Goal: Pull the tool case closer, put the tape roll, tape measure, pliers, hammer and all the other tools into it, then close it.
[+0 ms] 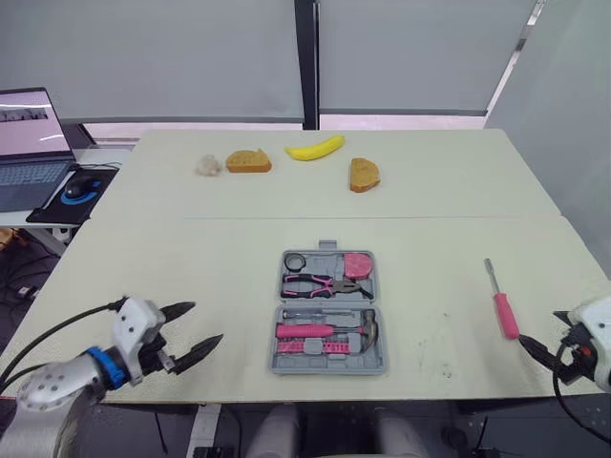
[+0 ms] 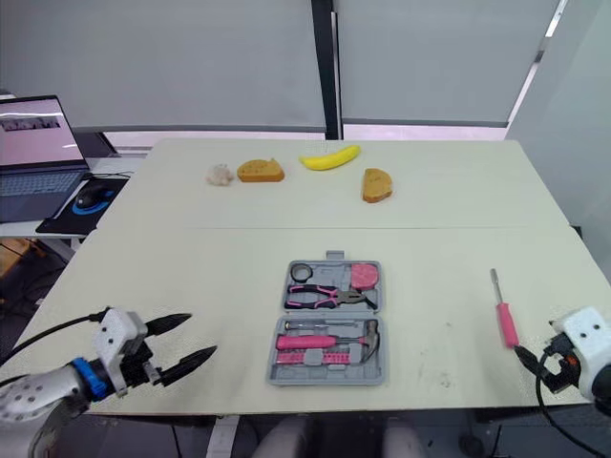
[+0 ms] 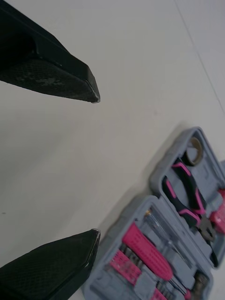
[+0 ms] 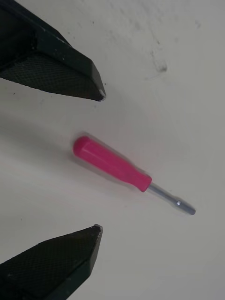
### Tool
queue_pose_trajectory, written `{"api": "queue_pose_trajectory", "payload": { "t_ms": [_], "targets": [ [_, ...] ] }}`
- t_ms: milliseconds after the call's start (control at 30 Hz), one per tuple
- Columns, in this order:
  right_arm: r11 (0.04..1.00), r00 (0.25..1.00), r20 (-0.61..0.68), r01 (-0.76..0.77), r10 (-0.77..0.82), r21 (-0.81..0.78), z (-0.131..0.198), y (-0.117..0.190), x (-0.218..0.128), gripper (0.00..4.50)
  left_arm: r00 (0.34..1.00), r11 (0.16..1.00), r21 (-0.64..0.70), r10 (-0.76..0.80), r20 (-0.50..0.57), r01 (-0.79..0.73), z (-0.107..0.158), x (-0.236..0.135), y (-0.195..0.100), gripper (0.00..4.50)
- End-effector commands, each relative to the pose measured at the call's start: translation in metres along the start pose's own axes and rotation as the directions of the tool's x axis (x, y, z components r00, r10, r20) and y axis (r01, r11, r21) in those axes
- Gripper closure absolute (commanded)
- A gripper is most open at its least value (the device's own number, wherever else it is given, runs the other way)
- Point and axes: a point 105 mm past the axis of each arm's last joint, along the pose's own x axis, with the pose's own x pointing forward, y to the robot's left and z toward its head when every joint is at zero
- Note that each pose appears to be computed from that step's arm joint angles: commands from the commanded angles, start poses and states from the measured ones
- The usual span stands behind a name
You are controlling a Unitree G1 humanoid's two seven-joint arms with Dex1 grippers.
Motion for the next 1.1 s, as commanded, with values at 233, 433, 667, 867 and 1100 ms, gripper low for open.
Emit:
{"api": "queue_pose_trajectory", "payload": {
  "t_ms": [233,433,667,867,1100],
  "targets": [
    [0.992,1.000,-0.013,0.028,-0.027,0.119,0.020,0.001,0.044,0.00,0.929,0.926,0.136,-0.363,0.072,0.352,0.061,0.051,-0.046,0.03],
    [0.984,0.997,-0.004,0.080,-0.081,0.159,0.025,-0.005,0.069,0.00,0.881,0.869,0.219,-0.468,0.071,0.444,0.076,0.065,-0.059,0.03],
    [0.961,0.989,-0.045,0.148,-0.141,0.233,0.015,-0.013,0.089,0.00,0.850,0.832,0.254,-0.523,0.059,0.494,0.081,0.077,-0.074,0.03],
    [0.942,0.988,-0.075,0.149,-0.133,0.300,0.007,-0.013,0.097,0.92,0.837,0.810,0.275,-0.546,0.034,0.517,0.080,0.077,-0.076,0.00],
    [0.937,0.987,-0.098,0.155,-0.130,0.312,0.003,-0.011,0.097,2.68,0.841,0.811,0.285,-0.540,0.027,0.512,0.079,0.077,-0.071,0.00]
  ]
}}
